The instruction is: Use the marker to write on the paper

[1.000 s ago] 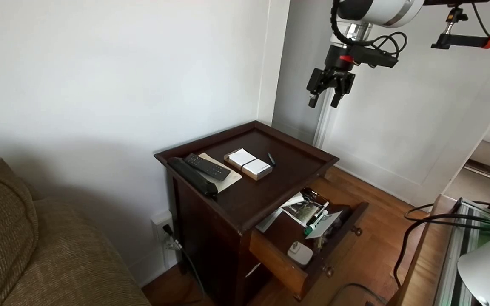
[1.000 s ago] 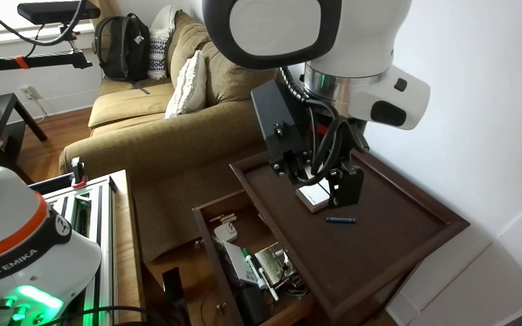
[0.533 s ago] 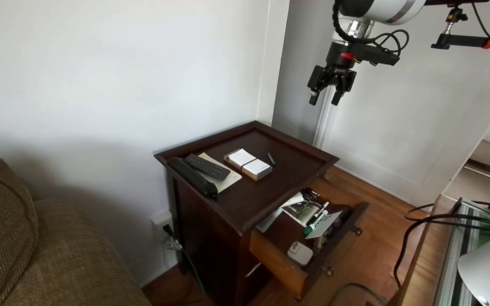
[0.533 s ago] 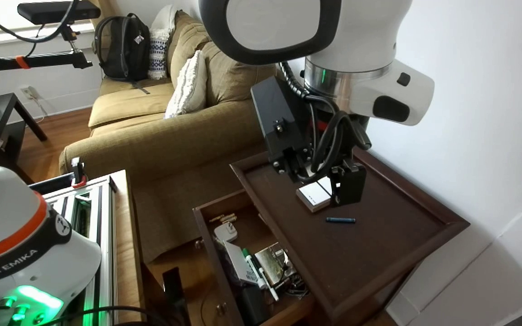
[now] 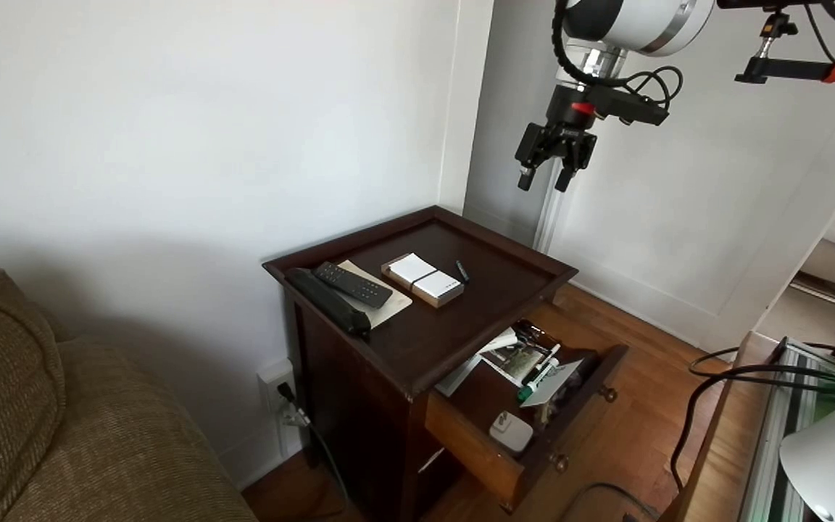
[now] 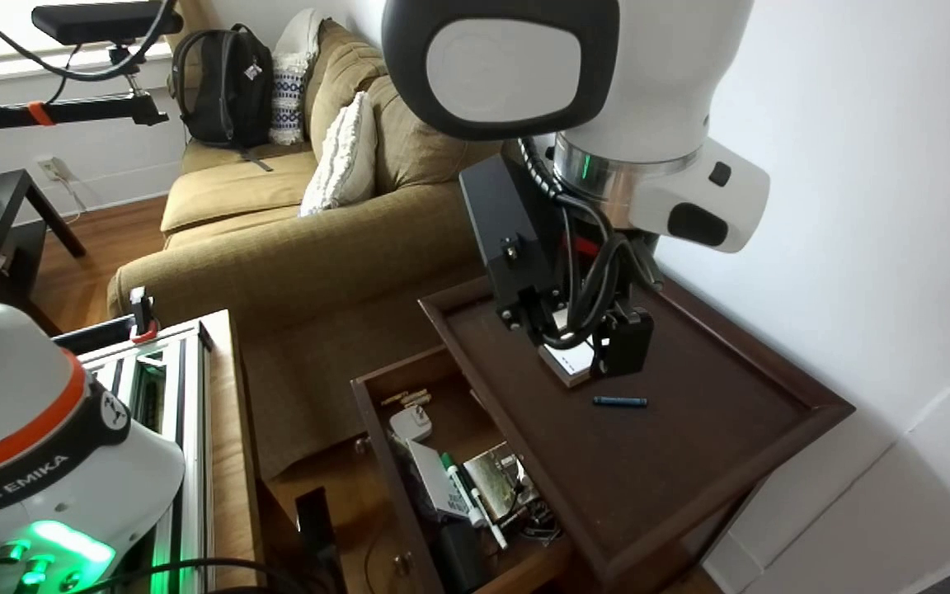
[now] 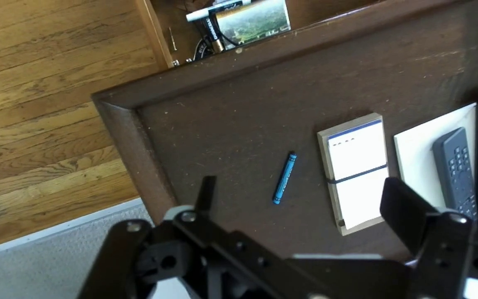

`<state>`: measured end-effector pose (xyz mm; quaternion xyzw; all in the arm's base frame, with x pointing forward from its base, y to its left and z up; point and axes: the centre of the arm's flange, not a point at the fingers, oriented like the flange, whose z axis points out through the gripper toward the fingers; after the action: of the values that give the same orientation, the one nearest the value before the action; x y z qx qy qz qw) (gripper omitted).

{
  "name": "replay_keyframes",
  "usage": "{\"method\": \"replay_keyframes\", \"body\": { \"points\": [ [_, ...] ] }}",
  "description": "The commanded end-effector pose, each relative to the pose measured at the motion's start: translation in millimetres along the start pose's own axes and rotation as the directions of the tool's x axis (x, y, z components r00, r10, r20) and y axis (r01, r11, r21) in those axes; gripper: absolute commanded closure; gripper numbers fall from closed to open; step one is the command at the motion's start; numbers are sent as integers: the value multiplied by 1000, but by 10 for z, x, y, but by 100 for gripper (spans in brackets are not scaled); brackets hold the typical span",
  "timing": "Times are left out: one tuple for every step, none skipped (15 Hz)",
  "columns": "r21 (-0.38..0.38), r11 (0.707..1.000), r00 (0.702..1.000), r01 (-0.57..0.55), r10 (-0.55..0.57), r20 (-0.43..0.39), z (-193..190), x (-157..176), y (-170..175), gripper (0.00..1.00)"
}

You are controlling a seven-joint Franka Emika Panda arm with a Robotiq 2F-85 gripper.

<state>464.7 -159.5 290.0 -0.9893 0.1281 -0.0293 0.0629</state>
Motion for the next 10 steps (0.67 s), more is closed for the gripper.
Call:
{"method": "replay_keyframes", "body": {
  "points": [
    [28, 999, 999, 16, -18, 43, 448, 211, 73, 0],
    [26, 999, 998, 20, -21, 51, 550, 239, 81, 0],
    [26, 999, 998, 26, -27, 56, 634, 274, 85, 0],
    [9, 1000, 998, 1, -1, 56, 727, 325, 80, 0],
    [-3, 1000, 999, -12, 13, 51, 812, 393, 90, 0],
    [-24, 1000, 999, -12, 13, 40, 900, 461, 102, 0],
    [-40, 999, 999, -27, 28, 29, 979, 548, 103, 0],
    [-56, 997, 999, -43, 44, 15, 1069, 625, 102, 0],
    [-68, 996, 998, -55, 56, 3, 1143, 680, 85, 0],
    [-76, 995, 998, -69, 70, 2, 1228, 737, 69, 0]
  ]
}}
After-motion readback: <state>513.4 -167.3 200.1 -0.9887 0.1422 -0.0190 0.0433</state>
